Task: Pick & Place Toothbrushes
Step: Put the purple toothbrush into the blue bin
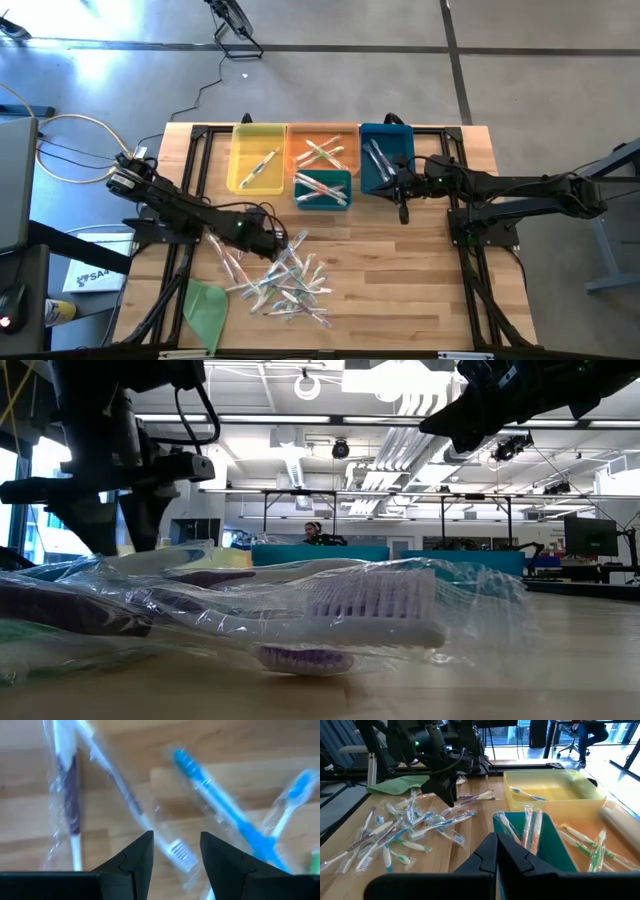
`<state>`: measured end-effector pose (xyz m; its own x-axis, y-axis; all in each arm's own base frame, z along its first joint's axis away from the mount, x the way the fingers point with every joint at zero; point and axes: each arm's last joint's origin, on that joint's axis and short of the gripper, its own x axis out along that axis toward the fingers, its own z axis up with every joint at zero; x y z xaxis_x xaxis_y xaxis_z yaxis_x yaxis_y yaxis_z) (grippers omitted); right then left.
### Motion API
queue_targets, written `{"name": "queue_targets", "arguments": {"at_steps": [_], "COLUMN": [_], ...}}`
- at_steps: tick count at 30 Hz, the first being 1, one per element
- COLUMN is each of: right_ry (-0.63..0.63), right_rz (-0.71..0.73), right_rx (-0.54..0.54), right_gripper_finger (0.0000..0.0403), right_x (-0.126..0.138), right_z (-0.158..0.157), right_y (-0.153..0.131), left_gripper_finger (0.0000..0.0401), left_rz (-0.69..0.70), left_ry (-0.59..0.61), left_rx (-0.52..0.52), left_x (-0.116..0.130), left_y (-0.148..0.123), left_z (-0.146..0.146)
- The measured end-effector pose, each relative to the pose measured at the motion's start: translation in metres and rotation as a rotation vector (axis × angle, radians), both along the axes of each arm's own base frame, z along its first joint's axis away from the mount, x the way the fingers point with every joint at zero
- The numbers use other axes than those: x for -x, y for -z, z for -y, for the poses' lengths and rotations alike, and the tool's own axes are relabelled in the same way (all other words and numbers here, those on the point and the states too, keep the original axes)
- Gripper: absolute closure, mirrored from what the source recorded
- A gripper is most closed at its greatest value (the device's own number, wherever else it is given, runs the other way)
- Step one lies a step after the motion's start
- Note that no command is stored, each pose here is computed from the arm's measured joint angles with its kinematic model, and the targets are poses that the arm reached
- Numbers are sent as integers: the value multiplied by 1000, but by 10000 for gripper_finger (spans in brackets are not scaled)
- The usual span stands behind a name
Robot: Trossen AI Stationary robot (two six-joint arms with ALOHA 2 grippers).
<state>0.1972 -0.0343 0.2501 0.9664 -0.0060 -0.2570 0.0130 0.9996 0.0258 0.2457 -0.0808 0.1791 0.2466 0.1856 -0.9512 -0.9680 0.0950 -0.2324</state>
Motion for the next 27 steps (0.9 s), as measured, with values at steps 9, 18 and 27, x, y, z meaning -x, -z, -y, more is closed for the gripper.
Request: {"name": "queue_targets", "arguments": {"at_steps": [9,18,27], "right_ry": [0,1,2], "right_rz": [0,-3,-11], "right_rx": [-1,-4,-5], "right_gripper_finger": [400,400,401], "right_x": [0,0,0], "right_z": [0,0,0], "right_y": [0,0,1], "left_gripper_finger": [245,245,245], "left_rz": [-45,-116,-125], "left_ry": [-18,-26,-22], "left_rx": [-32,-58,-74], "left_x": [2,-6,-10], "left_y": [5,29,37], "left_z": [-1,-1,1]}}
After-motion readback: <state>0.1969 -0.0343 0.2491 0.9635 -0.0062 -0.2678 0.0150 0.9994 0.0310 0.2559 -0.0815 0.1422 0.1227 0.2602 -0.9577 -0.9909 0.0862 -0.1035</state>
